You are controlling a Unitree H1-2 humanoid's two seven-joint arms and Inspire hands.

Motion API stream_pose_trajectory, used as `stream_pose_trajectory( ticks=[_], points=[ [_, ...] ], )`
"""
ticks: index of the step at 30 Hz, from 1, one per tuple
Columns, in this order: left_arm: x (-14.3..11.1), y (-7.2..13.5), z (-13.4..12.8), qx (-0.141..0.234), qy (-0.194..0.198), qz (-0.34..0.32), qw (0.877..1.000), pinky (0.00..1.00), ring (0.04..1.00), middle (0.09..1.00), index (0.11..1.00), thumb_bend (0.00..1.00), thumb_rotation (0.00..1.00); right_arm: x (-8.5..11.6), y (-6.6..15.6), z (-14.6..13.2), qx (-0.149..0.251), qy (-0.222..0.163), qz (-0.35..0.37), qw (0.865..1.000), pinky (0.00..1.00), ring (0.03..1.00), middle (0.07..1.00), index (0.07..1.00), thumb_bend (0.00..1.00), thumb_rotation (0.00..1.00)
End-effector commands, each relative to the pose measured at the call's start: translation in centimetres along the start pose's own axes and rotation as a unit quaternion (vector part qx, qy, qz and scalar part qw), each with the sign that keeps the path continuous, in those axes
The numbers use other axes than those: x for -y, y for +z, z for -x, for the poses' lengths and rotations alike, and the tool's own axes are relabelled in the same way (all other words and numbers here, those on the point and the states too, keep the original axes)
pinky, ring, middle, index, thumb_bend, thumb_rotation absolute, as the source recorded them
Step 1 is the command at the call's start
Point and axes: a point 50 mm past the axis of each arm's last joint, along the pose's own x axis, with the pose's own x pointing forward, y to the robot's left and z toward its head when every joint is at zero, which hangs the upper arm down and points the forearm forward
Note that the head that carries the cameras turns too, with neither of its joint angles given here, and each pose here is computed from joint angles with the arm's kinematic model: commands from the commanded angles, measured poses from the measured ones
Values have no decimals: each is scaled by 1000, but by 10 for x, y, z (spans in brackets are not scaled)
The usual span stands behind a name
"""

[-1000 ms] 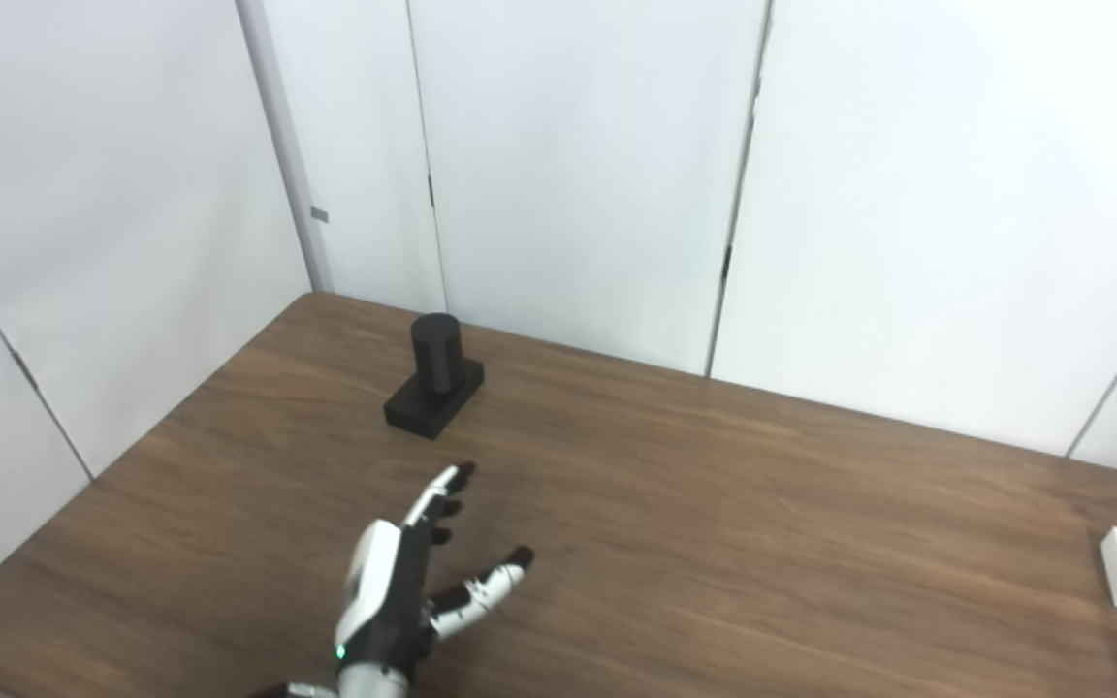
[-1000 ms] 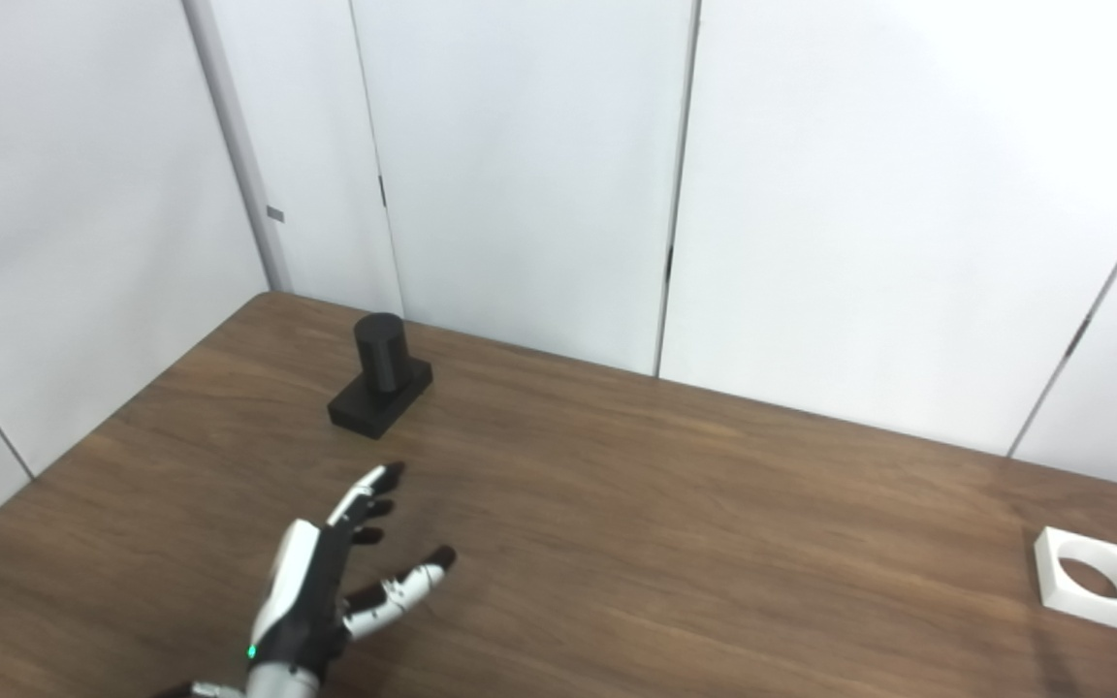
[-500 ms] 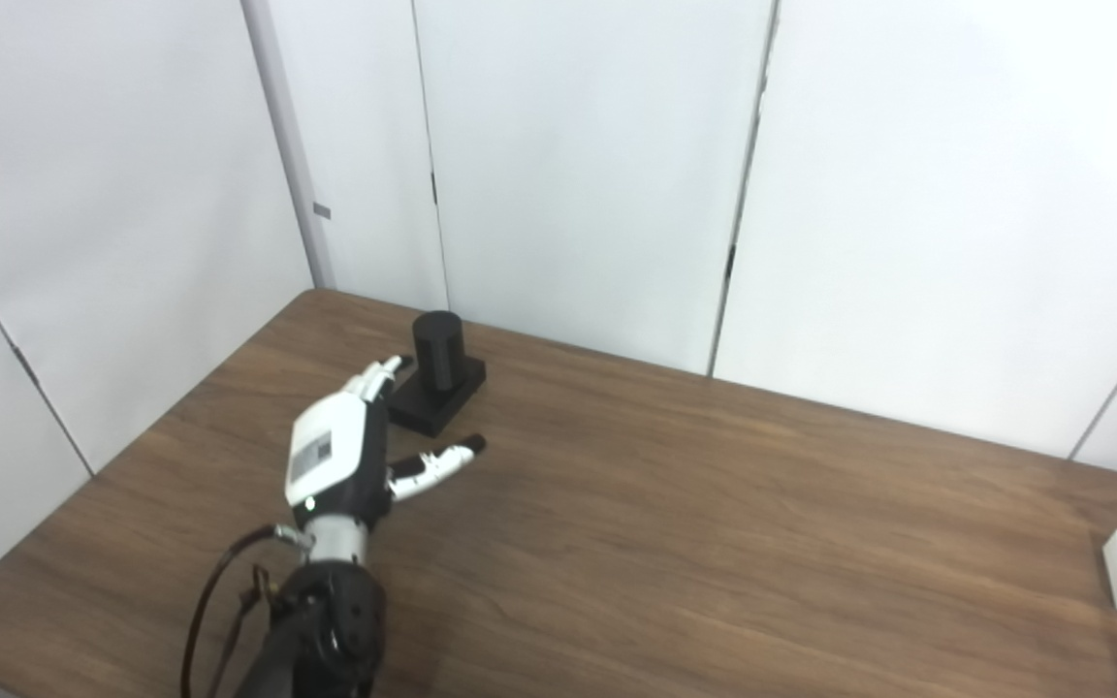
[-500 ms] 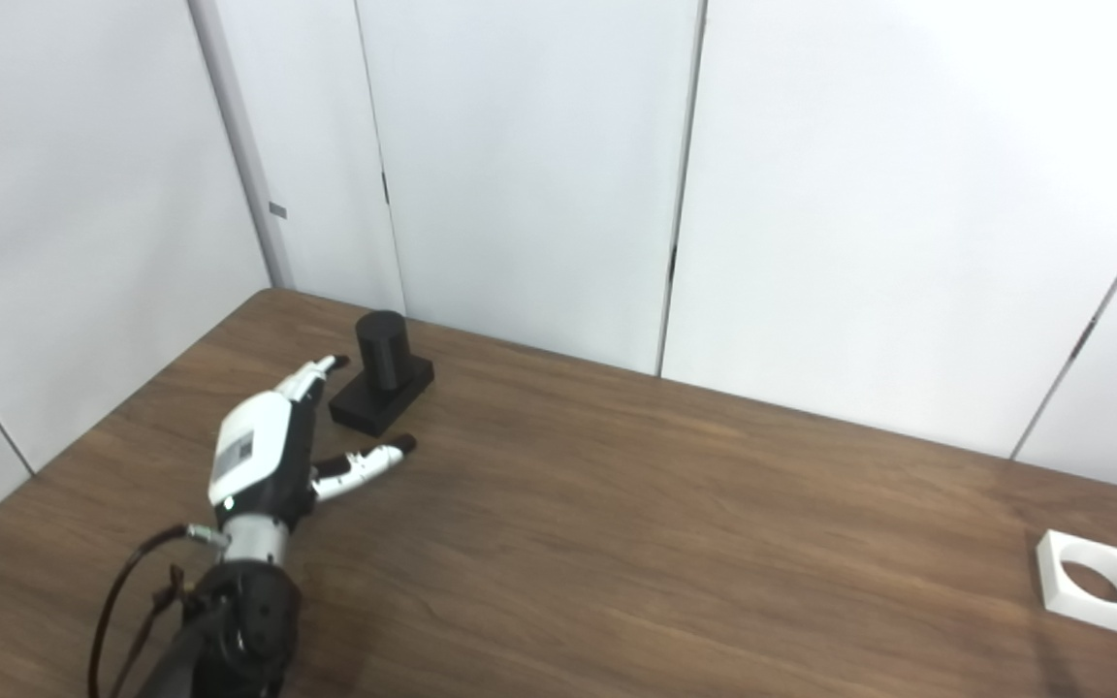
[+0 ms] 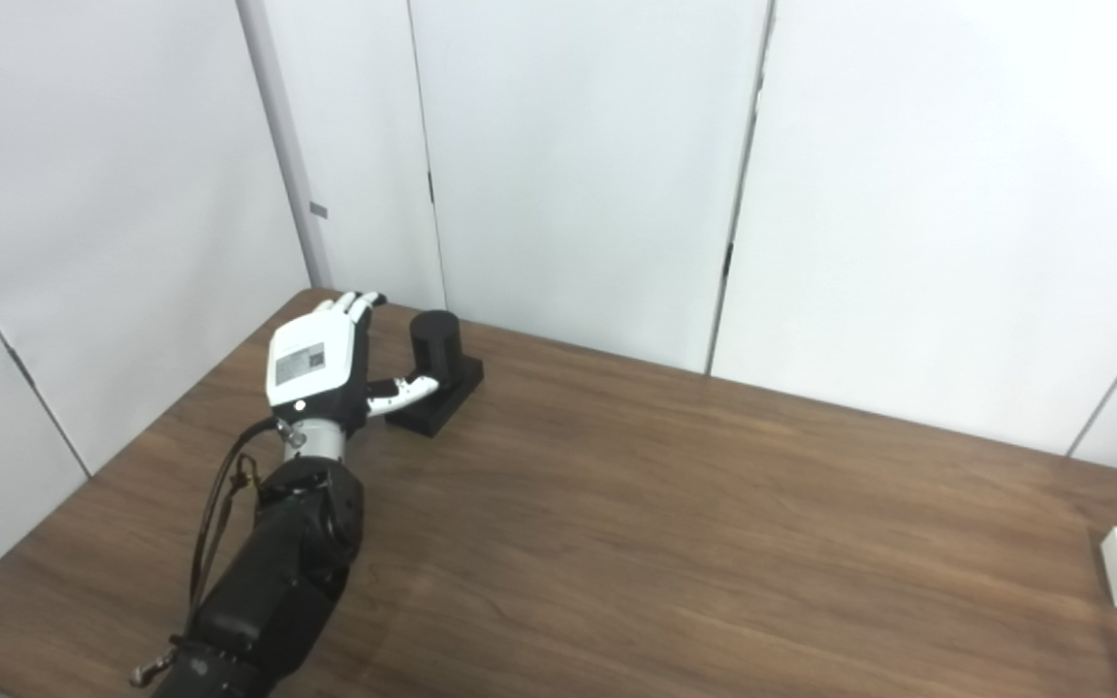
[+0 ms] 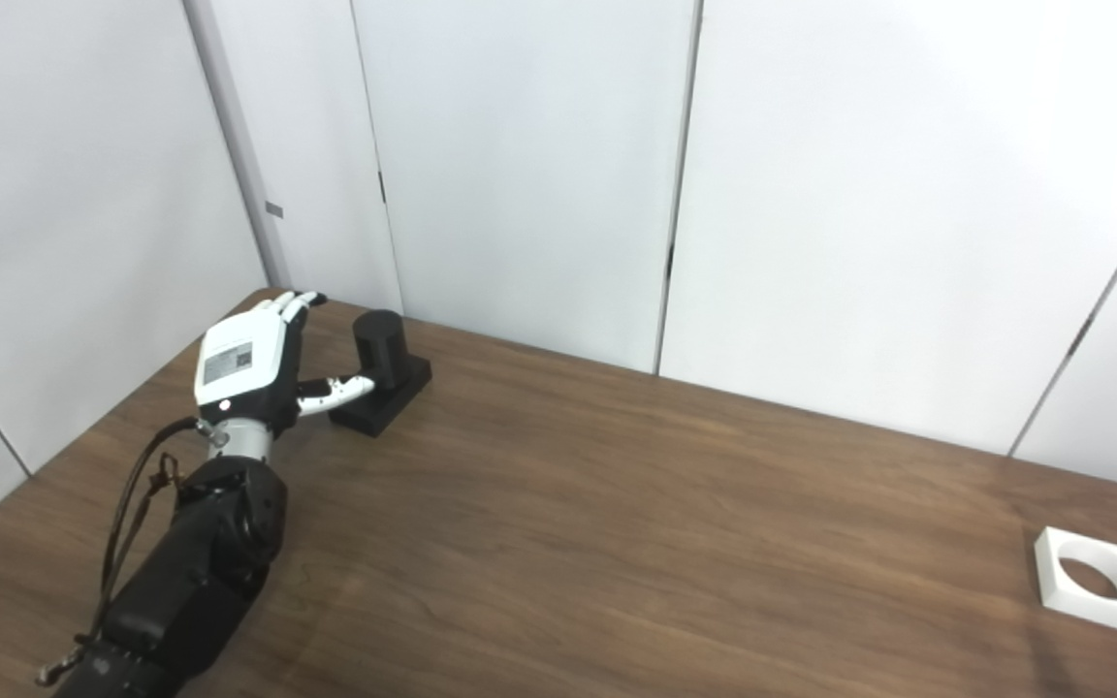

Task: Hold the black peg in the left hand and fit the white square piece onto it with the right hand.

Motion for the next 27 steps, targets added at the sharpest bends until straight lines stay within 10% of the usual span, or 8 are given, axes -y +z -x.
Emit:
stream_pose_trajectory(
  ticks=[1, 27],
  points=[
    [-22, 6, -23, 2, 41, -12, 999, 864, 923, 915, 856, 847, 589, -22, -35, 27, -60, 0, -40, 997, 1000, 1000, 1000, 1000, 720, 1000],
    [-8, 8, -33, -32, -44, -56, 997, 921, 949, 930, 819, 915, 756, -26, -23, 29, -81, -22, -38, 996, 1000, 1000, 1000, 1000, 764, 995]
  ],
)
